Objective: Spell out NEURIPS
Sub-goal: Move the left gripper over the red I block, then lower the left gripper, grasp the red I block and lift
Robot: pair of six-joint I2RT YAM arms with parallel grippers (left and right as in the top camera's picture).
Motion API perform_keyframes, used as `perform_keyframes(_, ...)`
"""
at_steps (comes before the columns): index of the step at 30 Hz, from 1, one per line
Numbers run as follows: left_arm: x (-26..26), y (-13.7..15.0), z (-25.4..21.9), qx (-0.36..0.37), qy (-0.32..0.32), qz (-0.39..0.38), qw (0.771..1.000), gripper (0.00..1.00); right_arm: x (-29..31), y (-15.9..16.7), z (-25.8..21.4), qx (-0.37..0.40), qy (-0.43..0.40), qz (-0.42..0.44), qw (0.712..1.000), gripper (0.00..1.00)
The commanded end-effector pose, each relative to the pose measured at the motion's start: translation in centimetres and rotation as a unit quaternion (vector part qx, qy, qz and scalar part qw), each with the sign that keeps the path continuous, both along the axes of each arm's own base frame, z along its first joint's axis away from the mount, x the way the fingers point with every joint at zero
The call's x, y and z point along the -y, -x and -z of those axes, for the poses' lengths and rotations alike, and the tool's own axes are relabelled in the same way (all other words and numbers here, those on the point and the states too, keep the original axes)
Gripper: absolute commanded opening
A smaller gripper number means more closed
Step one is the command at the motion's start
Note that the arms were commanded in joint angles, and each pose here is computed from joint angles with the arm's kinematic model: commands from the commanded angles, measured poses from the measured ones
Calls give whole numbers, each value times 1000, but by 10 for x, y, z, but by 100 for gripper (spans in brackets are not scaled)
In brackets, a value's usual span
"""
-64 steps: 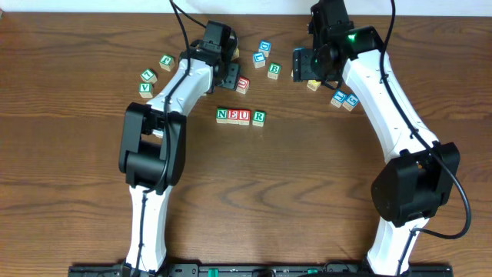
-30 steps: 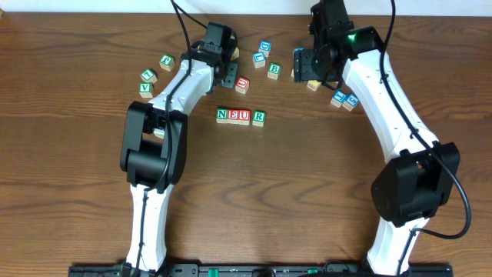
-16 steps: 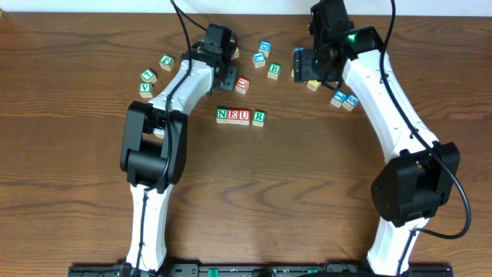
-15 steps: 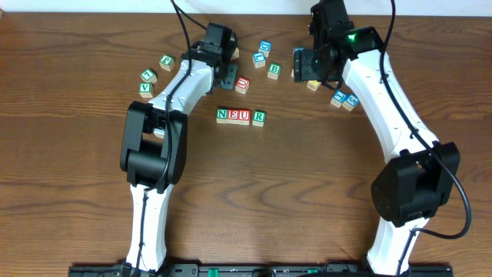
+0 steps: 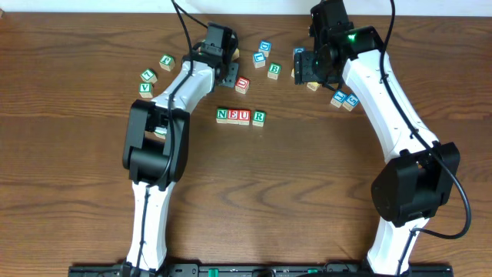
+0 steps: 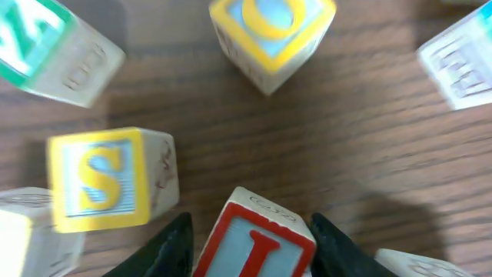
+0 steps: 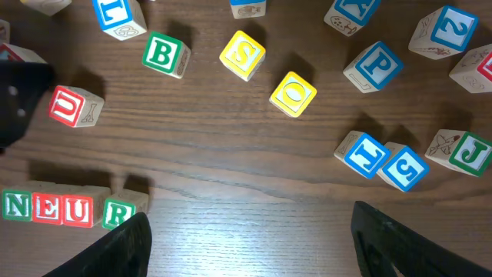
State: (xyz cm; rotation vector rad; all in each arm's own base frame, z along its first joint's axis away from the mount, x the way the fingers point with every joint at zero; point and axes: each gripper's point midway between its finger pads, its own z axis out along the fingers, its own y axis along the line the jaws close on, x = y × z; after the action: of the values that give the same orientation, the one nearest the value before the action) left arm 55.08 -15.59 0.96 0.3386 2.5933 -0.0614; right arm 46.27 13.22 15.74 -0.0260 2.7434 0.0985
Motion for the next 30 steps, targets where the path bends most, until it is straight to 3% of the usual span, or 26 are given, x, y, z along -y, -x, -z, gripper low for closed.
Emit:
perform_keyframes(1, 0, -4, 4, 2, -3, -3, 1000, 46, 1, -3, 1, 1, 8, -4, 1000, 77)
perform_keyframes(9, 0, -4, 4, 2, -3, -3, 1000, 28, 1, -3, 0, 2, 8, -4, 1000, 79)
perform_keyframes(17, 0, -1, -3, -4, 8, -24, 1000, 27, 3, -4, 0, 2, 8, -1, 1000, 80)
perform_keyframes(22, 0, -1, -35, 16, 14, -24, 999, 27, 4, -4, 0, 2, 8, 0, 1000, 81)
perform_keyframes(30, 8, 14, -125, 61, 42, -25, 997, 27, 10, -10, -2, 11, 5, 7, 1000, 81)
